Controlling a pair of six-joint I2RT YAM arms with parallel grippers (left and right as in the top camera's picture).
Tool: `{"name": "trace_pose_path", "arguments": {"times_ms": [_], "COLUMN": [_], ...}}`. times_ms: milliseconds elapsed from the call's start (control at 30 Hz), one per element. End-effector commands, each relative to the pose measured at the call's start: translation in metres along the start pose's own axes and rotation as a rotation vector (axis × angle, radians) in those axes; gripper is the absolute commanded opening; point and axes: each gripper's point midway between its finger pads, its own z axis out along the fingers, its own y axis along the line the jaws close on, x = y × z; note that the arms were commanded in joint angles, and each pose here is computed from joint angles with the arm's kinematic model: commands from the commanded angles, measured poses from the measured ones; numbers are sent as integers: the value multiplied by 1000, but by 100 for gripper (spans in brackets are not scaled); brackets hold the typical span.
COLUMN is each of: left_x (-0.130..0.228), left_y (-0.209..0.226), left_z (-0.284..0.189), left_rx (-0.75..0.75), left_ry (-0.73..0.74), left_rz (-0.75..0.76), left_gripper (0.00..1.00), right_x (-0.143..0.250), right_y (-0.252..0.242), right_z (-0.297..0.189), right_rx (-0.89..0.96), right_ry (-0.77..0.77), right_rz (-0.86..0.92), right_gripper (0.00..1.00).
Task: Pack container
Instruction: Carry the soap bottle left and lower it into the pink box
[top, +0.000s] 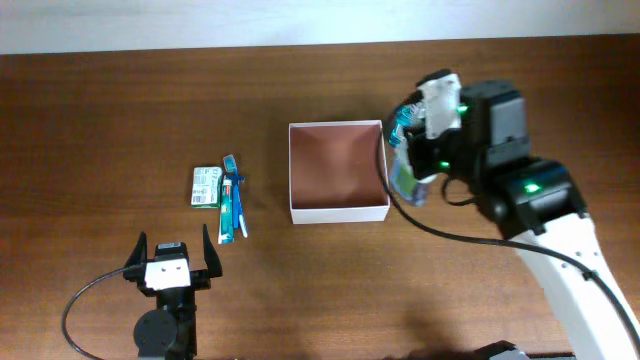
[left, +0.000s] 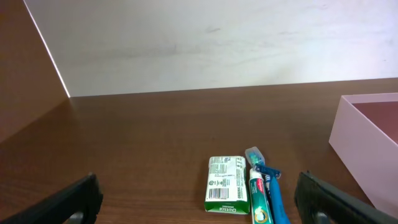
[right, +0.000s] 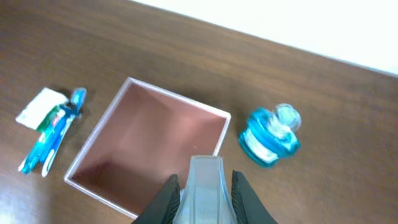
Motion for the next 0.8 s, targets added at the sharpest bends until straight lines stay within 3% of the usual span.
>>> {"name": "trace_pose_path", "arguments": {"times_ms": [0, 200, 767], "left_x": [2, 2, 2], "left_y": [-2, -2, -2], "left_z": [0, 0, 0], "left_rx": [9, 9, 9], "left_ry": [1, 1, 1], "left_rz": [17, 17, 17], "left_gripper": [99, 99, 99], "right_x": [-18, -25, -15], "right_y": [4, 28, 18], "right_z": [9, 47, 134], "right_rx": [107, 94, 275], "right_ry": [-55, -71, -75], "right_rz": [20, 6, 67], "right_gripper": [17, 15, 13]}}
